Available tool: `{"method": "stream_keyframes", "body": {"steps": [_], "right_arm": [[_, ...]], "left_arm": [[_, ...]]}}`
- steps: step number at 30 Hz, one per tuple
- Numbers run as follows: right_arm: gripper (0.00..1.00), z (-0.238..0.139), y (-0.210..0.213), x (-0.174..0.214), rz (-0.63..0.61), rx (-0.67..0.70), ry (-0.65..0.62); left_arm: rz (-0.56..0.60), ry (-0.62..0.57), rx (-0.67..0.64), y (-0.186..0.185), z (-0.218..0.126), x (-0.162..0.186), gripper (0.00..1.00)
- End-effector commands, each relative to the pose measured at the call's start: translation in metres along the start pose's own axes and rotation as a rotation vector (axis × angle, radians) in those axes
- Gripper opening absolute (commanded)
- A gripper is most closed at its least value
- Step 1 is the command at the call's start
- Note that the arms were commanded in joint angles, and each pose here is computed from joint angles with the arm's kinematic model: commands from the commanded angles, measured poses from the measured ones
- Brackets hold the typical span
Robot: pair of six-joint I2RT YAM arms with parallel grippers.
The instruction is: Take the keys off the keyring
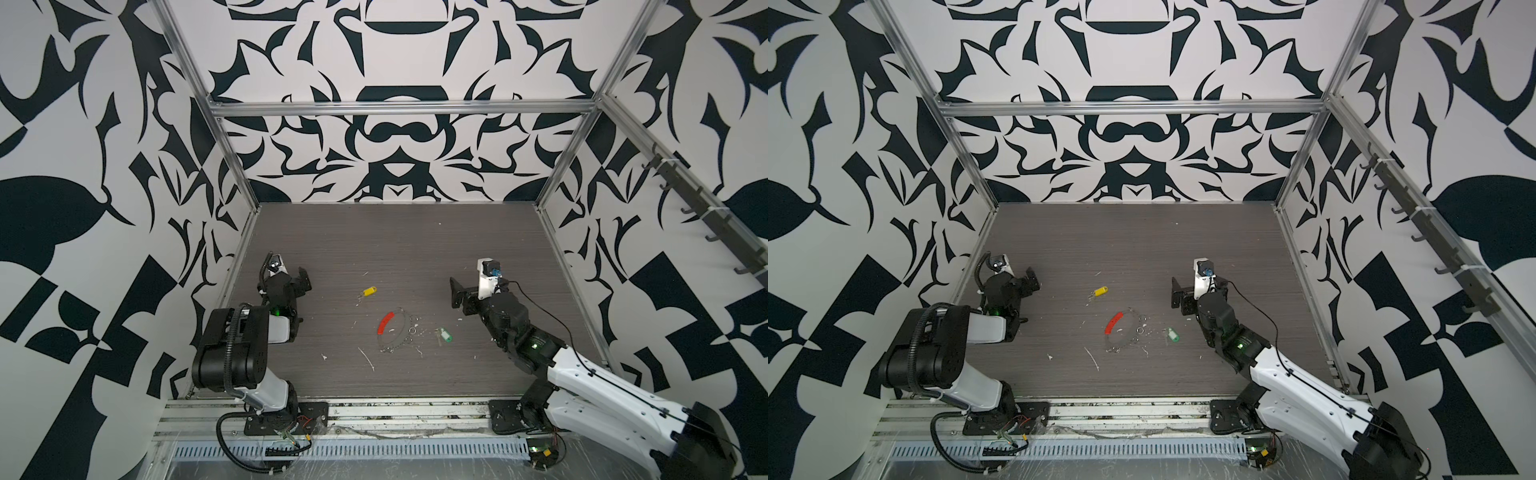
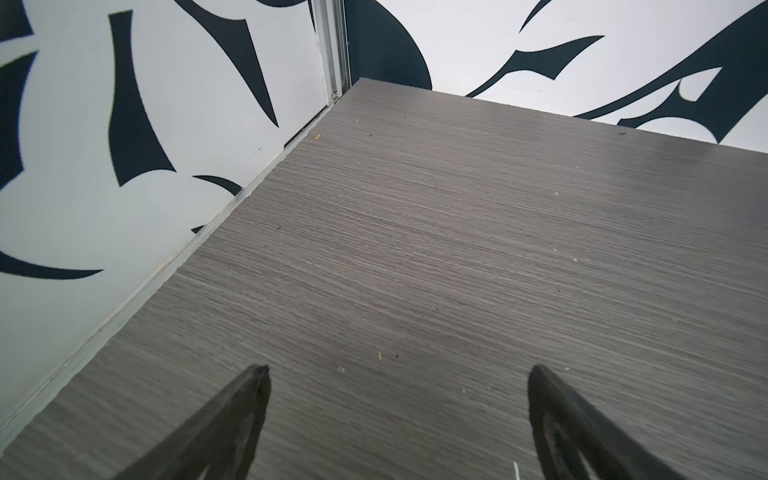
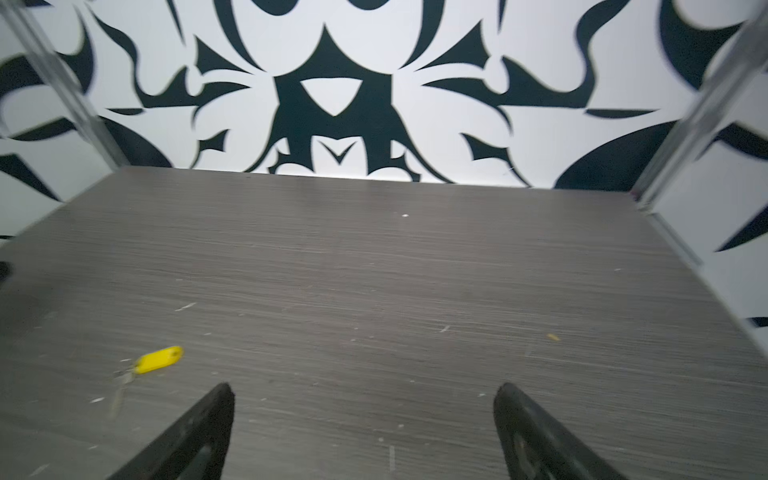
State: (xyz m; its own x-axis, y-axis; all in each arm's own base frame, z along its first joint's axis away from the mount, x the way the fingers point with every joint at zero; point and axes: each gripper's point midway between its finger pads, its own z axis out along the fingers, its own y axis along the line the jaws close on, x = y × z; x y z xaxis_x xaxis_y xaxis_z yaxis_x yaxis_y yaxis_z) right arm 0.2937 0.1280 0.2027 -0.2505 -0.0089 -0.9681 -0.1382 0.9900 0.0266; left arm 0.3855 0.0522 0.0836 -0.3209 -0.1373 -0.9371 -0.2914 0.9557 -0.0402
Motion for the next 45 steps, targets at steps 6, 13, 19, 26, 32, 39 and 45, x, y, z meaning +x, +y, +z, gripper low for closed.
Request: {"method": "stream_keyframes", "body": {"steps": [6, 13, 19, 26, 32, 39, 45], "right_arm": [[0.99, 0.038, -0.093, 0.0, -0.243, 0.345, -0.02], [0.99, 0.063, -0.125, 0.051, -0.111, 0.31, 0.034], [1.0, 0.086, -0.14, 0.081, -0.029, 0.276, 0.074], [1.0, 0.098, -0.147, 0.094, -0.021, 0.314, 0.11], [1.0, 0.097, -0.151, 0.096, -0.022, 0.333, 0.117], [1.0, 0.095, -0.154, 0.095, -0.009, 0.358, 0.111], [1.0, 0.095, -0.154, 0.096, -0.01, 0.358, 0.114]], "left_arm": [[-0.013, -0.044, -0.004, 0.001, -0.001, -0.01, 0.99], [-0.01, -0.041, -0.002, 0.001, 0.0, -0.009, 1.0], [-0.011, -0.042, -0.002, 0.001, 0.0, -0.009, 1.0], [-0.009, -0.041, -0.002, 0.001, 0.0, -0.01, 0.99], [-0.009, -0.039, -0.002, 0.001, 0.0, -0.009, 0.99], [-0.01, -0.043, 0.0, 0.001, 0.0, -0.01, 1.0], [-0.009, -0.042, -0.001, 0.001, 0.0, -0.01, 0.99]]}}
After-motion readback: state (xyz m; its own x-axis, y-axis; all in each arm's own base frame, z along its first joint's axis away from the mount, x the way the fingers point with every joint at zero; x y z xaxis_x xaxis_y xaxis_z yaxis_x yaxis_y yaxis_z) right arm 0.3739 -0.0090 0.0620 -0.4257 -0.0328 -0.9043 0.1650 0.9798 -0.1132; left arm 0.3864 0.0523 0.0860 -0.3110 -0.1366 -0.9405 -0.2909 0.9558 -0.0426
